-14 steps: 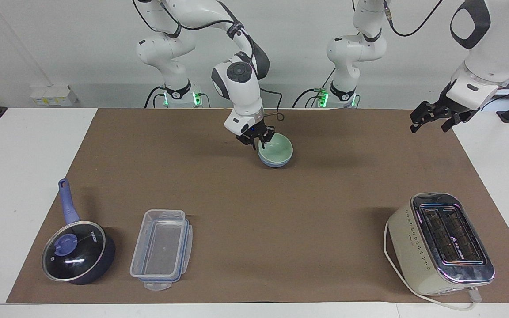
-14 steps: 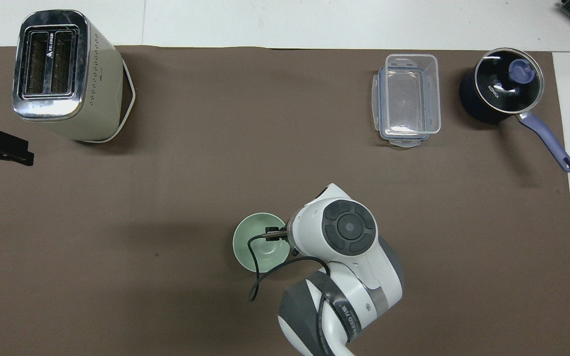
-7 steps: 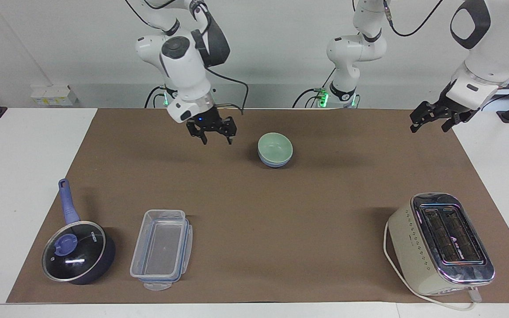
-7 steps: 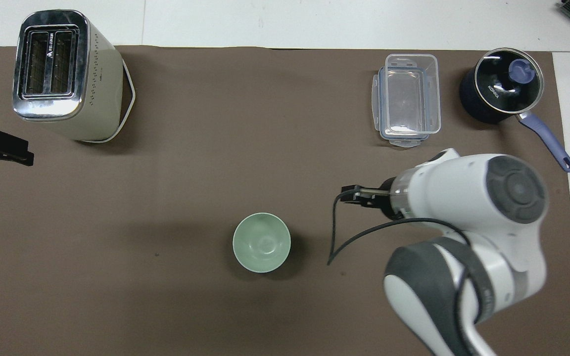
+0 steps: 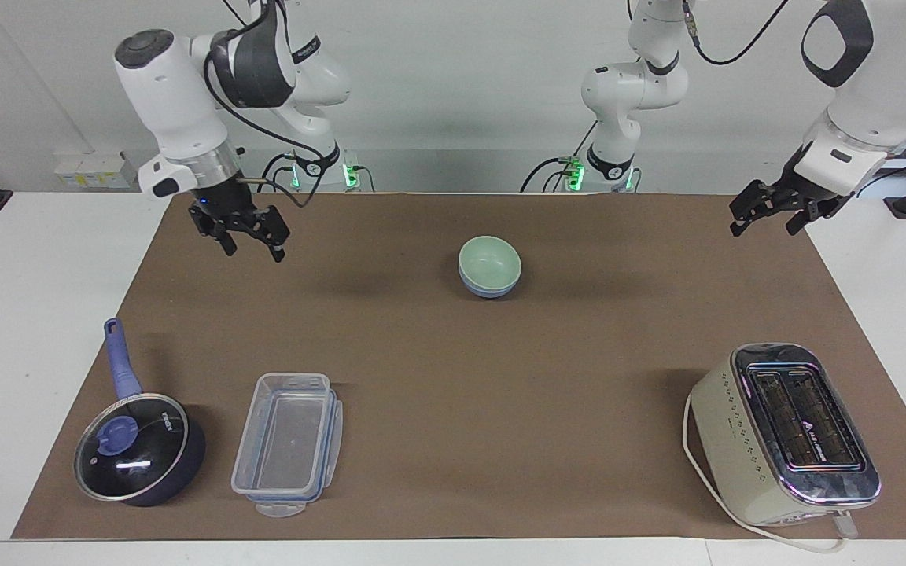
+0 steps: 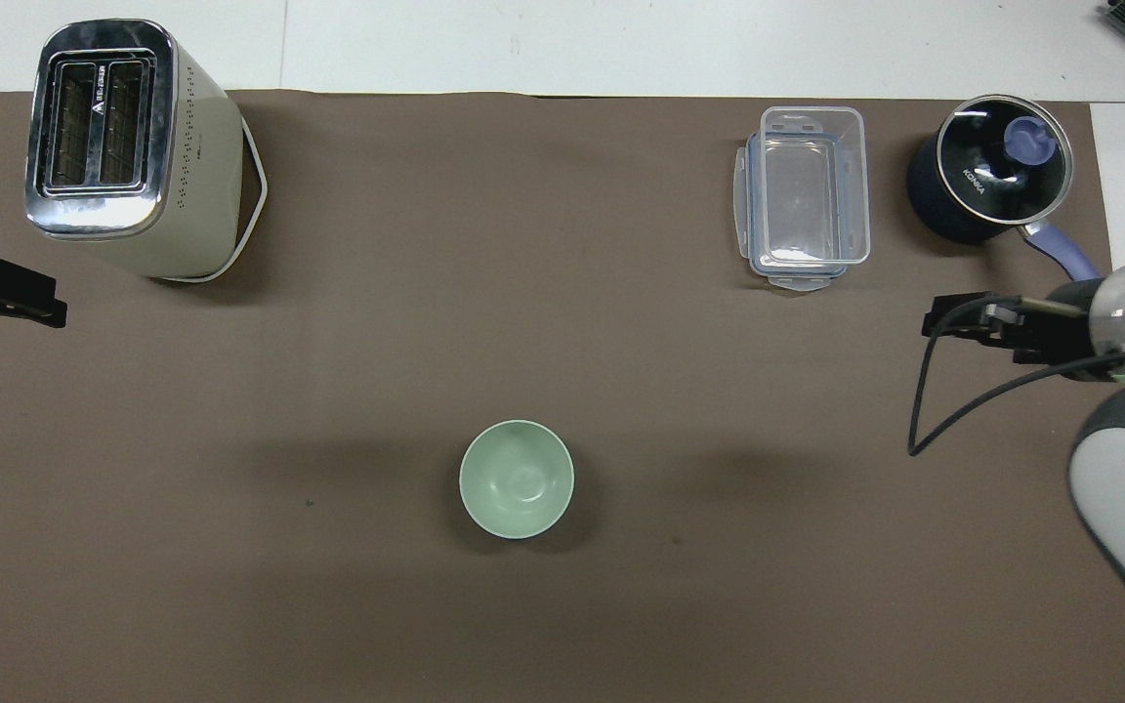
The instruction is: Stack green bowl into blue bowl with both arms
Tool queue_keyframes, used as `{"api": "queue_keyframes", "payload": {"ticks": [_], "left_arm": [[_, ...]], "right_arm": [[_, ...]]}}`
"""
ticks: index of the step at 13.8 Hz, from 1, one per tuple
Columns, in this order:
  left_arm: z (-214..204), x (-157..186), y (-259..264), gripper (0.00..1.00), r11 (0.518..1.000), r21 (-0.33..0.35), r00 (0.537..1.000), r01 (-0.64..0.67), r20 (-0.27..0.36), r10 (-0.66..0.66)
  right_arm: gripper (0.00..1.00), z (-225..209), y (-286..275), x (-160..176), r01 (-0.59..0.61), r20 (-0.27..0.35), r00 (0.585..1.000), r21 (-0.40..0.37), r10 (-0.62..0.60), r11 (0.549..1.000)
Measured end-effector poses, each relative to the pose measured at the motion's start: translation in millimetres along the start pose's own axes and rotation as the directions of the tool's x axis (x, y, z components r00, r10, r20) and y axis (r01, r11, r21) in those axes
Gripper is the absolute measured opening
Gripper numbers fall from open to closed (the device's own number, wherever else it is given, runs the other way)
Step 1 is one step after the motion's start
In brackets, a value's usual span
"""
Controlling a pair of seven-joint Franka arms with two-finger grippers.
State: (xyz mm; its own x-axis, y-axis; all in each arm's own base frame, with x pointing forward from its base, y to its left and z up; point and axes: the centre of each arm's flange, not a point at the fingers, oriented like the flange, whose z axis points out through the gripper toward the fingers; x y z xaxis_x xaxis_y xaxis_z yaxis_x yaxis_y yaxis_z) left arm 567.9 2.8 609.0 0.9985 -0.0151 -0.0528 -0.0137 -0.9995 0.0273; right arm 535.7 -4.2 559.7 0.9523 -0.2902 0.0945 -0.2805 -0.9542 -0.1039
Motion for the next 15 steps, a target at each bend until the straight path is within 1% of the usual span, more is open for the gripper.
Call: {"api": "queue_keyframes", "payload": {"ticks": [3, 6, 8, 10, 15], "left_arm": [[0.0, 0.0, 0.0, 1.00, 1.000, 0.000, 1.000, 0.000, 0.000, 0.000], [0.0, 0.0, 0.0, 1.00, 1.000, 0.000, 1.000, 0.000, 0.000, 0.000], [0.0, 0.0, 0.0, 1.00, 1.000, 0.000, 1.000, 0.000, 0.000, 0.000], [0.0, 0.0, 0.0, 1.00, 1.000, 0.000, 1.000, 0.000, 0.000, 0.000], [0.0, 0.0, 0.0, 1.00, 1.000, 0.000, 1.000, 0.000, 0.000, 0.000]], "right_arm": [[1.00, -53.6, 5.6, 7.1, 0.006, 0.005, 1.000, -0.054, -0.006, 0.999], [1.00, -81.3, 1.5, 17.2, 0.019, 0.046, 0.999, -0.099, -0.015, 0.995], [1.00, -87.0, -3.3, 29.2, 0.028, 0.071, 0.997, -0.122, -0.019, 0.992], [1.00, -85.8, -7.6, 39.2, 0.032, 0.085, 0.996, -0.123, -0.021, 0.992], [1.00, -81.0, -10.6, 39.2, 0.038, 0.101, 0.995, -0.126, -0.026, 0.991]]}}
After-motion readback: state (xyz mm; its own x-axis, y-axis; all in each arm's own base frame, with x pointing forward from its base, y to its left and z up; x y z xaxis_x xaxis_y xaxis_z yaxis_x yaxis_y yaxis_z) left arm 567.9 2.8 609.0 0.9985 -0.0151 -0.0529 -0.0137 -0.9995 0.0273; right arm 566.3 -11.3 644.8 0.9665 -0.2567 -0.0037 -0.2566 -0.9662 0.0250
